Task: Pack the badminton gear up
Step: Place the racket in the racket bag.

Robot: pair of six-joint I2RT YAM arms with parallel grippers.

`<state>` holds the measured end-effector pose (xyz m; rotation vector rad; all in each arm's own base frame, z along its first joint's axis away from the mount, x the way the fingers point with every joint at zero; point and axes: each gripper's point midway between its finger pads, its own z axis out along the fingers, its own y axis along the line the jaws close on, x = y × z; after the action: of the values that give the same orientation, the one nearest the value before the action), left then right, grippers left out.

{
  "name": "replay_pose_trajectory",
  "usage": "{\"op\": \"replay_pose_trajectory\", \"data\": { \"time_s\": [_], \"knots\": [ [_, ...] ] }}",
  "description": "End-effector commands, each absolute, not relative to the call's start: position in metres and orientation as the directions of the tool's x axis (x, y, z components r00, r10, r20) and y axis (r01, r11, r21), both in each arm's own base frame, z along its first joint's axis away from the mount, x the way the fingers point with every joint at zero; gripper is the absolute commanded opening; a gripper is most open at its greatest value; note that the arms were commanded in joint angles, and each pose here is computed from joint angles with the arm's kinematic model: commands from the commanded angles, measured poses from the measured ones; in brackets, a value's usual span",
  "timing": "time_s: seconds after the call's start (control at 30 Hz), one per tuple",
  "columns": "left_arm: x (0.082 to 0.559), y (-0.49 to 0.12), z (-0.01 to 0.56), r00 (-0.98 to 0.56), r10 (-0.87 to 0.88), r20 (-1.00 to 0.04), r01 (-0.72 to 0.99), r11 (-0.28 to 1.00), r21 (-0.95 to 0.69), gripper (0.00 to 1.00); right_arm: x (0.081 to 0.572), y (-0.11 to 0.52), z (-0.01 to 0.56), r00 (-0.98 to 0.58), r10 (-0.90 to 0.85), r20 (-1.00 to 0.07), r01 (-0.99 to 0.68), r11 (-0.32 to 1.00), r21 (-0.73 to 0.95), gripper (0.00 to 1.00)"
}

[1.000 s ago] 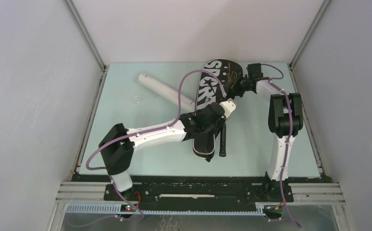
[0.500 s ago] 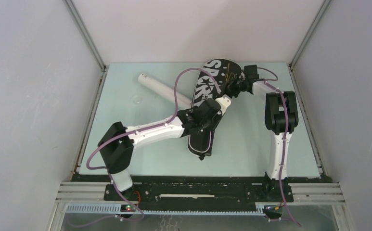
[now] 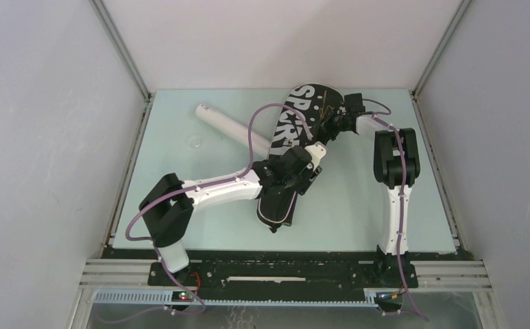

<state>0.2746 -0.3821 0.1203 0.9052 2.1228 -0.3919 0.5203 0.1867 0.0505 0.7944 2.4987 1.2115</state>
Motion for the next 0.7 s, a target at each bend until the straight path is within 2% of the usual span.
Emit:
{"op": "replay_pose_trajectory", "data": {
  "time_s": [0.0,0.13,0.23,0.33,0.4,0.57,0.67],
  "knots": [
    [0.273,-0.386,0.141,-0.389,0.458,-0.799,0.745,0.667,0.020,0.58,0.549,0.190,0.074,-0.802,0.588,-0.099,0.268,0.504,0.821,0.09],
    [0.267,-0.376,0.147,-0.336,0.506,-0.794,0.778,0.624,0.068,0.69,0.546,0.187,0.079,-0.805,0.580,-0.125,0.249,0.521,0.817,0.11],
    [0.263,-0.358,0.144,-0.265,0.617,-0.742,0.794,0.576,0.195,0.78,0.542,0.186,0.081,-0.810,0.571,-0.136,0.237,0.530,0.814,0.12],
    [0.261,-0.333,0.138,-0.183,0.737,-0.650,0.750,0.532,0.393,0.98,0.541,0.187,0.083,-0.816,0.560,-0.147,0.222,0.536,0.814,0.12],
    [0.255,-0.322,0.134,-0.167,0.769,-0.618,0.722,0.522,0.454,1.00,0.540,0.189,0.082,-0.821,0.552,-0.143,0.219,0.536,0.815,0.12],
    [0.233,-0.319,0.112,-0.244,0.766,-0.595,0.739,0.544,0.397,1.00,0.536,0.193,0.077,-0.833,0.533,-0.147,0.210,0.551,0.808,0.12],
    [0.223,-0.327,0.111,-0.208,0.785,-0.583,0.727,0.523,0.444,1.00,0.535,0.196,0.075,-0.837,0.526,-0.148,0.205,0.554,0.807,0.11]
  ]
}}
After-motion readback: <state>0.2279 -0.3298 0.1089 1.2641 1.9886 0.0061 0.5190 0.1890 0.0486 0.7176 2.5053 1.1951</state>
